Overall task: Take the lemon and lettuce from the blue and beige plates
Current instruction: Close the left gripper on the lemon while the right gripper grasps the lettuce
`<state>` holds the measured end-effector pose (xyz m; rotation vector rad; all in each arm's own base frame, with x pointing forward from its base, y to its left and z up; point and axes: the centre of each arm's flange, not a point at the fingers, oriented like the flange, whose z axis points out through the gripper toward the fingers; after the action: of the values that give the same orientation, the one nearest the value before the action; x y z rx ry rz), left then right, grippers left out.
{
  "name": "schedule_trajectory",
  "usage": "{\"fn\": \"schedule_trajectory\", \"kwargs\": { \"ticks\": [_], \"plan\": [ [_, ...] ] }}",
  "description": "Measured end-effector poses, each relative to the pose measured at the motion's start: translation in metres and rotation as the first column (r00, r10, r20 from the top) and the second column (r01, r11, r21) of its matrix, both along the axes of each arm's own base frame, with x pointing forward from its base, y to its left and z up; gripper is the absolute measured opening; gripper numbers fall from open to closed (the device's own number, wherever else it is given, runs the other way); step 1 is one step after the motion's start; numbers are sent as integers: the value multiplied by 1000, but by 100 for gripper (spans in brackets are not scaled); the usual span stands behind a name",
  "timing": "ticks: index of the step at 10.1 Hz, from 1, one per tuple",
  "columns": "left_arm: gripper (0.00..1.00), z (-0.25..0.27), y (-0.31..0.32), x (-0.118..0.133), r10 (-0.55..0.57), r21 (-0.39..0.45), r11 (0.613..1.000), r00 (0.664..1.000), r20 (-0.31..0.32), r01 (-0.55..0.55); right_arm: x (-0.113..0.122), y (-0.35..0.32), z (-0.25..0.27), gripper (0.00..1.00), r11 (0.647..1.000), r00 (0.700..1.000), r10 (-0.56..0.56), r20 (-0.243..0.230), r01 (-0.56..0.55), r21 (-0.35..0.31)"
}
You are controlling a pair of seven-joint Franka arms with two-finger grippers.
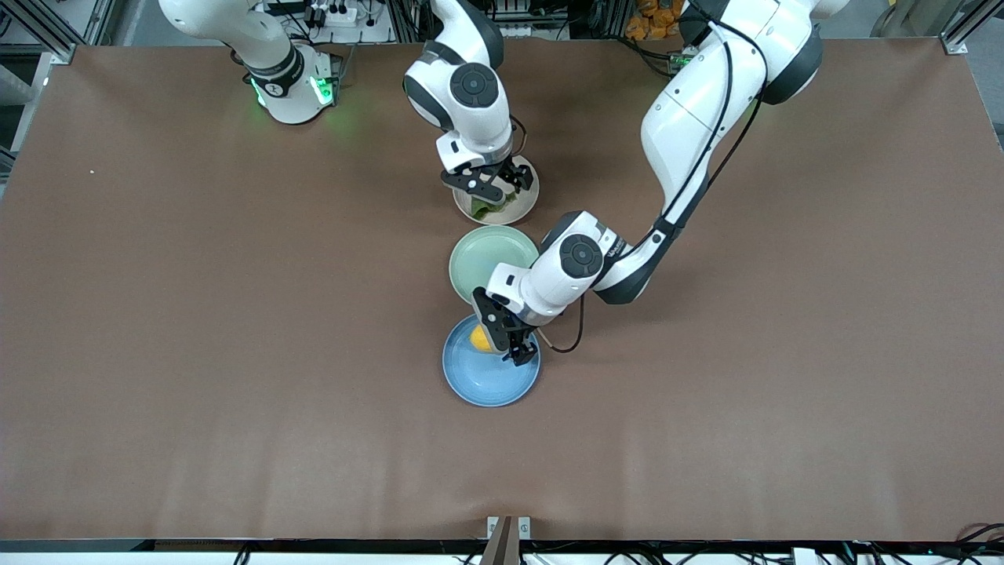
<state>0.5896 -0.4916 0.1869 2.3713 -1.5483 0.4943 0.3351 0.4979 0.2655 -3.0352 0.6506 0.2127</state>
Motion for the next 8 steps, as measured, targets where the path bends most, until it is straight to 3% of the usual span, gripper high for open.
{"fn": "schedule_trajectory", "kwargs": {
  "ticks": [3, 5, 8],
  "plan": [
    [99, -1, -1, 0, -1, 2, 1000, 1000, 4, 1, -1, -9, -25, 100, 1000, 1000, -2, -6, 2, -26],
    [74, -2, -2, 0, -6, 11, 1000, 1000, 14, 6, -1, -8, -40, 100, 1000, 1000, -3, 2, 3, -22],
    [69, -2, -6, -1, -12, 19, 1000, 999, 34, 12, -5, -10, -65, 100, 999, 1000, 12, -9, -12, -52]
  ]
}}
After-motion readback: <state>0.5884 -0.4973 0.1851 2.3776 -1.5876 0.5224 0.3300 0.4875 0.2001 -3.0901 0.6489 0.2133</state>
